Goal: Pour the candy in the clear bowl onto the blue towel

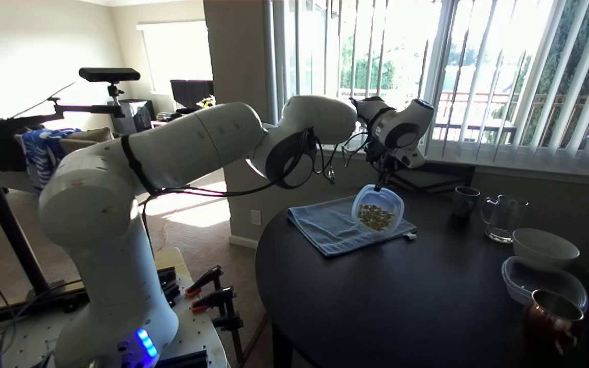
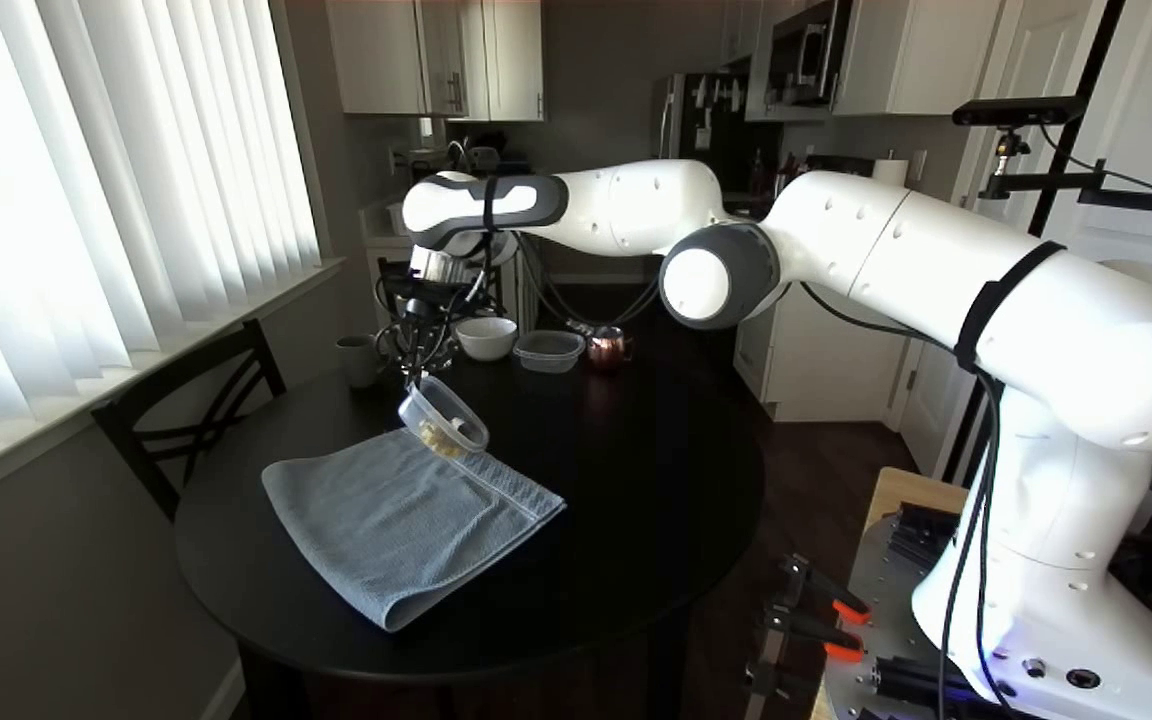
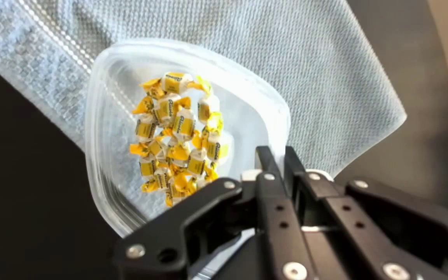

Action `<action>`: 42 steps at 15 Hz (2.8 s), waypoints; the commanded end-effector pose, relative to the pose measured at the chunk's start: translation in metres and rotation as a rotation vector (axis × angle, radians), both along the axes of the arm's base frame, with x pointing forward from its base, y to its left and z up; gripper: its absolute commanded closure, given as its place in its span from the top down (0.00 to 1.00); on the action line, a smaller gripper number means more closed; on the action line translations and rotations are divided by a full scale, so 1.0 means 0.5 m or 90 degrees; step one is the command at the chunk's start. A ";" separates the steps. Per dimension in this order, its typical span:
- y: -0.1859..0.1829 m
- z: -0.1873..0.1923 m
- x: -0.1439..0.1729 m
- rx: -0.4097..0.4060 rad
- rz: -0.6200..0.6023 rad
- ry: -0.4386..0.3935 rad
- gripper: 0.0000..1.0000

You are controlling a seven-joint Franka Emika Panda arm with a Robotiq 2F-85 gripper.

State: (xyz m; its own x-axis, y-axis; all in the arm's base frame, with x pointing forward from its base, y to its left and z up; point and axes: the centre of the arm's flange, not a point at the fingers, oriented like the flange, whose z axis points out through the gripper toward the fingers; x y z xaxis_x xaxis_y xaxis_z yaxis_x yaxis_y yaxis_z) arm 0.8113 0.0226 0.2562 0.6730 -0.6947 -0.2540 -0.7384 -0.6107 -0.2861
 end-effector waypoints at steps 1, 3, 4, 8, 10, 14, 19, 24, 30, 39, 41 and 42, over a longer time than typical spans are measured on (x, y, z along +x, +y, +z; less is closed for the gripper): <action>0.015 0.016 -0.022 0.102 0.065 0.019 0.02; 0.028 0.015 -0.028 0.150 0.097 0.026 0.02; 0.032 0.014 -0.030 0.174 0.113 0.032 0.02; 0.035 0.020 -0.042 0.266 0.178 0.053 0.02; 0.035 0.014 -0.047 0.309 0.209 0.074 0.02; 0.049 -0.010 -0.055 0.399 0.265 0.148 0.02; 0.147 -0.012 -0.060 0.504 0.339 0.236 0.02; 0.227 -0.016 -0.072 0.558 0.376 0.265 0.02; 0.199 -0.034 -0.068 0.496 0.356 0.196 0.02; 0.138 -0.036 -0.005 0.568 0.190 0.173 0.02; 0.120 -0.033 0.001 0.629 0.189 0.178 0.02; 0.110 -0.032 0.006 0.658 0.185 0.182 0.02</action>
